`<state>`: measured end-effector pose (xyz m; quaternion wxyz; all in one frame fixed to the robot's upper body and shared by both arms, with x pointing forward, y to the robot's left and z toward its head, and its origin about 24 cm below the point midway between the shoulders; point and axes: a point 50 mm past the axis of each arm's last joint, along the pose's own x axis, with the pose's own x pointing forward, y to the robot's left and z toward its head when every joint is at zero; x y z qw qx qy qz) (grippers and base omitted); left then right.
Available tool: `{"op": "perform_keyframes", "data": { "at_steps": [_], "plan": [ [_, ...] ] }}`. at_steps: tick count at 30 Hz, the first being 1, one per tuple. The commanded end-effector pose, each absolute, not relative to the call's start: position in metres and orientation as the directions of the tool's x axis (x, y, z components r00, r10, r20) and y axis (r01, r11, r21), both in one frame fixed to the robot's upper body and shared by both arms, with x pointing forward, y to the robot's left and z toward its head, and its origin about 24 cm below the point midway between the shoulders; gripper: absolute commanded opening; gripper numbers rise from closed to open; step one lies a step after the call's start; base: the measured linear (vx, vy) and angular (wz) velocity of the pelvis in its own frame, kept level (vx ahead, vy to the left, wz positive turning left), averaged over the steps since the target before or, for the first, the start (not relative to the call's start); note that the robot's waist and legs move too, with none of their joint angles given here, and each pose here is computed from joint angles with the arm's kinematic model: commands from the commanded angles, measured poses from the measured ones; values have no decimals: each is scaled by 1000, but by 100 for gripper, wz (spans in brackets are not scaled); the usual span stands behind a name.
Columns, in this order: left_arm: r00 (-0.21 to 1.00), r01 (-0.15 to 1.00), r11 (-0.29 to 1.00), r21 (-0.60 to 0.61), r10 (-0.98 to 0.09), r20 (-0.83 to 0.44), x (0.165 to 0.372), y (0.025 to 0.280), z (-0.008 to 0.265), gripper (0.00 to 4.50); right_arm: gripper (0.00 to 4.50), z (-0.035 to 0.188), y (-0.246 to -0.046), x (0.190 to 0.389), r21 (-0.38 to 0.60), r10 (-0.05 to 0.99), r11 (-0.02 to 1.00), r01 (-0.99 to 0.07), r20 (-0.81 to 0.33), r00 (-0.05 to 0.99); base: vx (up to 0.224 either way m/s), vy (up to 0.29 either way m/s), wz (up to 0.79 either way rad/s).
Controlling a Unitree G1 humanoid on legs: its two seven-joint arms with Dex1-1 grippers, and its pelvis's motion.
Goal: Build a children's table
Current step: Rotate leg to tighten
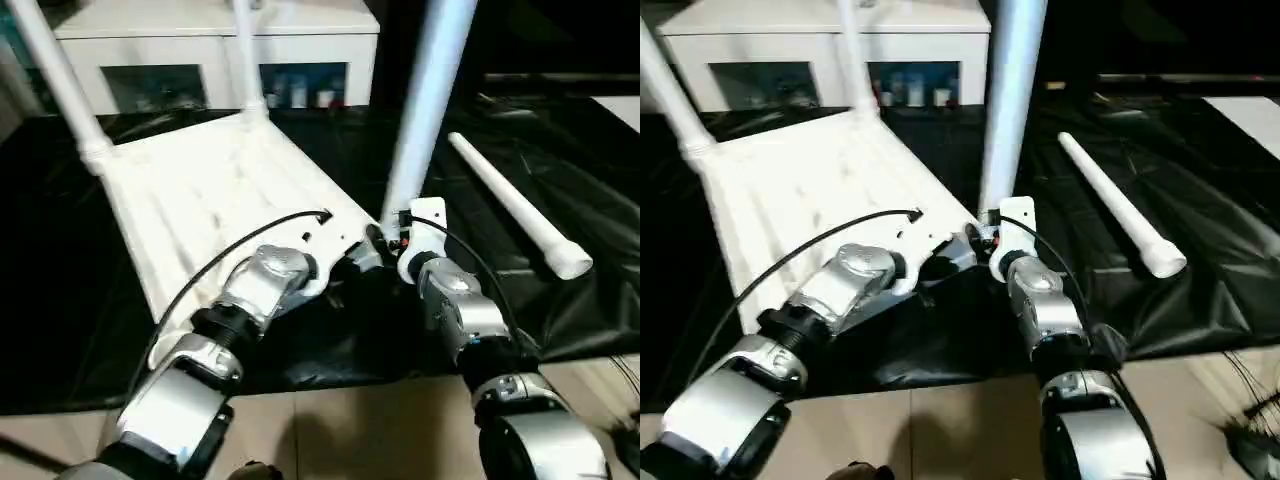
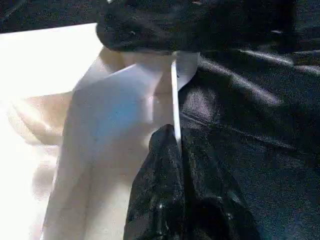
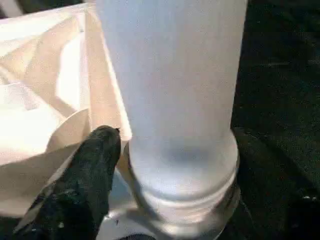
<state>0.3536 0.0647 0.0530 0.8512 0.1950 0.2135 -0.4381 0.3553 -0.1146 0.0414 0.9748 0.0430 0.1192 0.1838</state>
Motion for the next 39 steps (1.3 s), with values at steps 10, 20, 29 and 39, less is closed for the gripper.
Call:
{"op": "perform_keyframes", "data": {
  "at_steps": [10, 20, 29, 39],
  "plan": [
    [331, 941, 317, 116, -802, -496, 332, 95, 58, 0, 411, 60, -134, 337, -103, 711, 651, -752, -264, 652, 0, 0, 0],
    [186, 982, 168, 84, -834, -519, 313, 115, 61, 0, 411, 60, -151, 316, -99, 829, 424, -900, -359, 429, 0, 0, 0],
    [183, 983, 161, 87, -839, -513, 311, 117, 64, 0, 353, 60, -147, 315, -49, 858, 397, -916, -334, 390, 0, 0, 0],
    [172, 985, 152, 82, -836, -520, 310, 118, 63, 0, 277, 57, -145, 311, -32, 869, 375, -927, -335, 363, 0, 0, 0]
  ]
}}
